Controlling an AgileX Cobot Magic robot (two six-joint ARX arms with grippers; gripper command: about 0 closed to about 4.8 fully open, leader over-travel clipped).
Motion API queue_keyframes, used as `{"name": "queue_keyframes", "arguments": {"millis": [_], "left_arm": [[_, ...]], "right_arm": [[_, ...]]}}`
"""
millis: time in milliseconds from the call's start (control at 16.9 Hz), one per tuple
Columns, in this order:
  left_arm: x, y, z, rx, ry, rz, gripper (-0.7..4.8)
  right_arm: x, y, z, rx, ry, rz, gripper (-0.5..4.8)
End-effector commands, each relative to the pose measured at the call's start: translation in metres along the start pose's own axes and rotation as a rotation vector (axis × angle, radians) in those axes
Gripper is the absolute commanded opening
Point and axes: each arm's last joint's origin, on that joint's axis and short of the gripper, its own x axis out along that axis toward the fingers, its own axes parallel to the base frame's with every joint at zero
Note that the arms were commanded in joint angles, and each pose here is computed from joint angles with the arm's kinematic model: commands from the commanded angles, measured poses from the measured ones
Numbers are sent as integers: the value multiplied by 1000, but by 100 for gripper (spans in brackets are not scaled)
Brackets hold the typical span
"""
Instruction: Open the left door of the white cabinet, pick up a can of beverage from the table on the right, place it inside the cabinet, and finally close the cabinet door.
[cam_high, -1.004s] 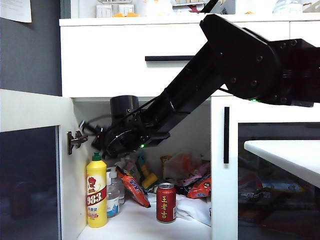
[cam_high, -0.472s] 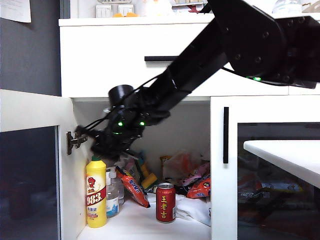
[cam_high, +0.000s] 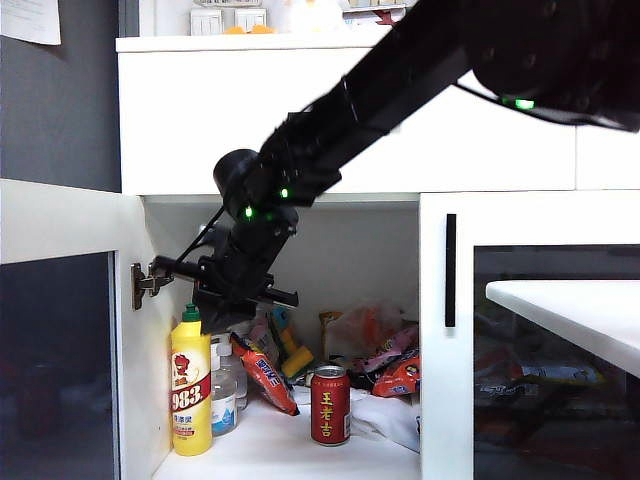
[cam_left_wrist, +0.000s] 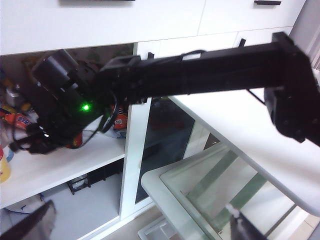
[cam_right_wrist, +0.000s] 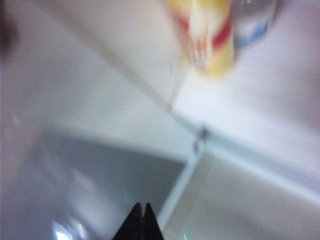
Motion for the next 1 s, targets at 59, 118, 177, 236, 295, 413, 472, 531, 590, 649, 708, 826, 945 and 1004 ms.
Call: {"name": "queue_keyframes", "arguments": {"millis": [59,118,177,236,295,413,472,531,590,649,708,826,945,1004], "left_arm": [[-1,0,3,1,-19,1,479],[-1,0,3,1,-24,0,479],[-1,0,5,-1,-38,-1,479],[-2,0,7,-1,-48,-1,479],[-4,0,10,-3,-62,-2,479],[-9,-1,17,-5,-89,-5,479],[-10,-1,19,-6,-96,-5,479],[-12,-1,21,-6,-102,-6,479],[-13,-1,23,-6,-106,-7,479],[-14,-1,24,-7,-112,-7,479],[-15,-1,26,-8,-120,-10,479],[-15,-1,26,-9,-119,-11,479],[-15,-1,26,-15,-121,-11,479],[-15,-1,26,-15,-122,-7,479]], "right_arm": [[-22,4,3,-26,108,6,-5],[-26,3,0,-44,153,-9,-5],[-31,2,-6,-74,233,-35,-5],[-35,-1,-9,-88,287,-51,-5],[-45,-3,-9,-131,339,-69,-5],[-75,1,5,-166,341,-82,-5],[-93,3,14,-183,321,-87,-5],[-117,5,25,-206,300,-92,-5],[-142,7,35,-228,281,-113,-5],[-168,7,43,-241,260,-125,-5],[-212,9,55,-235,215,-129,-5],[-286,18,68,-236,107,-125,-5],[-398,34,68,-260,-101,-113,-5],[-436,38,62,-277,-172,-124,-5]]}}
